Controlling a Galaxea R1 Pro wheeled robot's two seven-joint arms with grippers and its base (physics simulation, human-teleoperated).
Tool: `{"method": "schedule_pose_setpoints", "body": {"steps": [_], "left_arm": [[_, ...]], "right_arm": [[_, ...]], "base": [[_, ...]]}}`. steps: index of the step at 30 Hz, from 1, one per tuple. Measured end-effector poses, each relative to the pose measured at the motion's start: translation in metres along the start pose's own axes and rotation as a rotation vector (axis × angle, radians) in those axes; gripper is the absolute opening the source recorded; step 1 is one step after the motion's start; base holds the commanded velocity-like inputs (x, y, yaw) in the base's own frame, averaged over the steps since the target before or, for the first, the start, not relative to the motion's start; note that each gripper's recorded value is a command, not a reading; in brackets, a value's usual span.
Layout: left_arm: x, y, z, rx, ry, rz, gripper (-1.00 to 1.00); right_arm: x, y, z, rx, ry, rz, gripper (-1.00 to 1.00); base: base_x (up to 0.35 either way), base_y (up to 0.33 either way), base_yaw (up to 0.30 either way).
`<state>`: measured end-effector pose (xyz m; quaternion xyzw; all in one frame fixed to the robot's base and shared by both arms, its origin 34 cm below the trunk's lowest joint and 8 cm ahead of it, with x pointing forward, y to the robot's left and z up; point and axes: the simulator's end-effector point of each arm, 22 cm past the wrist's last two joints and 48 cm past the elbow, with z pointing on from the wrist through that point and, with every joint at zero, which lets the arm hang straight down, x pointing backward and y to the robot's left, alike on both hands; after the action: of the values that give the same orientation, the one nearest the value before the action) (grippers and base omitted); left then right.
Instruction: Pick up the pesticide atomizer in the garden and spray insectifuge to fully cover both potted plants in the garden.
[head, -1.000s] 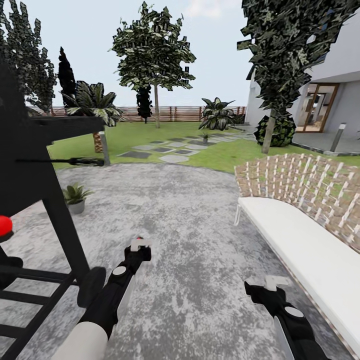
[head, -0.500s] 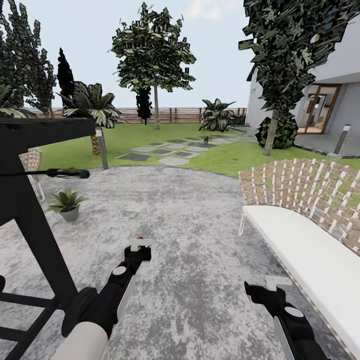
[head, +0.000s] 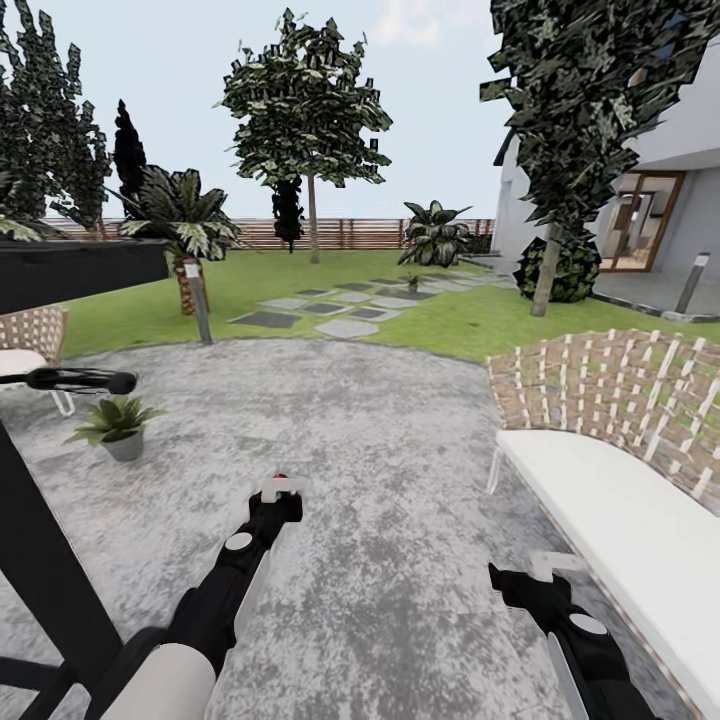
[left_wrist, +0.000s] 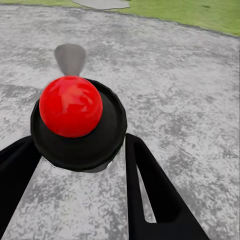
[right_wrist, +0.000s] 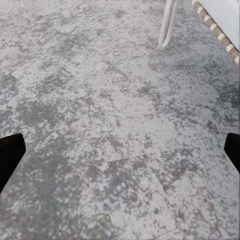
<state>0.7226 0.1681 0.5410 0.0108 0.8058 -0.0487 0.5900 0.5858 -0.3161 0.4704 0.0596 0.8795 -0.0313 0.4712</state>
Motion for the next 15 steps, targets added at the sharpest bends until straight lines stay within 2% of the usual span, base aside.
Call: {"method": "schedule_pose_setpoints", "body": {"steps": [15], "left_arm": [[0.0000,0.0000,0.0000,0.000,0.000,0.000,-1.00]], "right_arm": [[-0.0001,0.0000,0.0000,0.000,0.000,0.000,1.00]], "base": [[0.336,0.000,0.000]]}}
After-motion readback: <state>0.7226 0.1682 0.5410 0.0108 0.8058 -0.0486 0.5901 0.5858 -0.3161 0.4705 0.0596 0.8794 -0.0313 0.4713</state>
